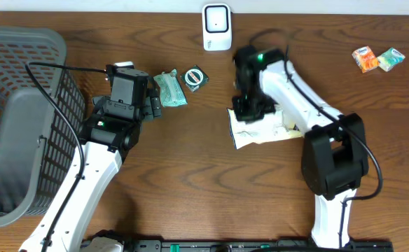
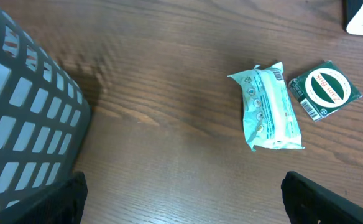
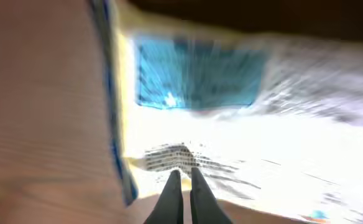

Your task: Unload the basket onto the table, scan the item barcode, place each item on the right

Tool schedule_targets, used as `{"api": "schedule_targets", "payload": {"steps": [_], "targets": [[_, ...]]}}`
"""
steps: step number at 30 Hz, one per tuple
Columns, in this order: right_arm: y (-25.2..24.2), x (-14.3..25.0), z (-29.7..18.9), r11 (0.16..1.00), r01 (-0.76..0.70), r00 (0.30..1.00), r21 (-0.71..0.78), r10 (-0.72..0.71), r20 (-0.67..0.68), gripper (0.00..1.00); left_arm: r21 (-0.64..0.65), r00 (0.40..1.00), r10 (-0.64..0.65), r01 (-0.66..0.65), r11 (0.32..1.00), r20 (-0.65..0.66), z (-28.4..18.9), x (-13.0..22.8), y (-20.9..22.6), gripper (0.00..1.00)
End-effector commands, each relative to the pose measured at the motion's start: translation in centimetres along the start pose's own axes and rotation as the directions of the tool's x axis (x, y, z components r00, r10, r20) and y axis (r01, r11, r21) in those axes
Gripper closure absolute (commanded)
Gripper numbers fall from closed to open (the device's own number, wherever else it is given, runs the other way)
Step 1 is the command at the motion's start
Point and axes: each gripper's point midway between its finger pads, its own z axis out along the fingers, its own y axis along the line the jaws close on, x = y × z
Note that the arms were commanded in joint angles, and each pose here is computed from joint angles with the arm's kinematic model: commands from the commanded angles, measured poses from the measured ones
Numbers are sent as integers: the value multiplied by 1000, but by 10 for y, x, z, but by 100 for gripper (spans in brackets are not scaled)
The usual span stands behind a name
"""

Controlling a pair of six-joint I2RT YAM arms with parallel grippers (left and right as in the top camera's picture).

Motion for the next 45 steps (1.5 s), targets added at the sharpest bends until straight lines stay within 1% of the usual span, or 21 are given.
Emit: {"api": "schedule_targets", "payload": {"steps": [1,4,7,10,14,15,18,19,22,26,28,29,31,33,34,35,37,40,42,45], "targets": [[-32,-13,-45,990,-14,997,138,3,80,99,-16,1000,7,-7,1000,14,-2,-4,4,2],[-52,-3,-50,979,-34,999,199,27,41,97,-15,1000,7,-7,1000,14,-2,-4,4,2],[-61,4,-39,977,-46,999,208,46,3,99,-16,1000,7,-7,1000,14,-2,-4,4,2],[-68,7,-15,976,-54,998,213,60,-21,97,-15,1000,7,-7,1000,14,-2,-4,4,3],[-76,17,27,973,-59,996,223,72,-52,97,-15,1000,7,-7,1000,14,-2,-4,4,2],[-81,20,36,968,-75,994,239,91,-57,97,-15,1000,7,-7,1000,14,-2,-4,4,2],[-112,37,55,912,-205,971,355,234,-41,99,-15,1000,7,-7,1000,14,-2,-4,4,2],[-122,43,59,897,-238,961,373,273,-43,99,-16,1000,7,-7,1000,14,-2,-4,4,2],[-130,40,54,893,-266,954,363,299,-36,99,-15,1000,7,-7,1000,14,-2,-4,4,2],[-134,27,24,901,-270,956,338,293,-18,97,-15,1000,7,-7,1000,14,-2,-4,4,2],[-135,18,3,905,-270,959,328,285,5,94,-15,1000,7,-7,1000,14,-2,-4,4,2],[-135,12,-9,908,-270,960,319,278,22,90,-15,1000,7,-7,1000,14,-2,-4,4,2],[-137,2,-28,915,-265,964,303,261,57,79,-16,1000,7,-7,1000,14,-2,-4,4,2],[-139,-9,-44,925,-264,964,272,248,94,62,-15,1000,7,-7,1000,14,-2,-4,4,2],[-140,-13,-49,932,-262,964,250,243,105,59,-15,1000,7,-7,1000,14,-2,-4,4,2],[-141,-15,-51,935,-269,962,230,249,111,60,-15,1000,7,-7,1000,14,-2,-4,4,3],[-144,-14,-51,938,-291,956,188,276,103,71,-15,1000,7,-7,1000,14,-2,-4,4,2],[-145,-3,-39,942,-301,953,147,299,40,83,-16,1000,7,-7,1000,14,-2,-4,4,2],[-143,4,-29,944,-300,953,137,303,2,87,-16,1000,7,-7,1000,14,-2,-4,4,2],[-138,16,-5,959,-258,962,120,266,-58,86,-16,1000,7,-7,1000,14,-2,-4,4,2]]}}
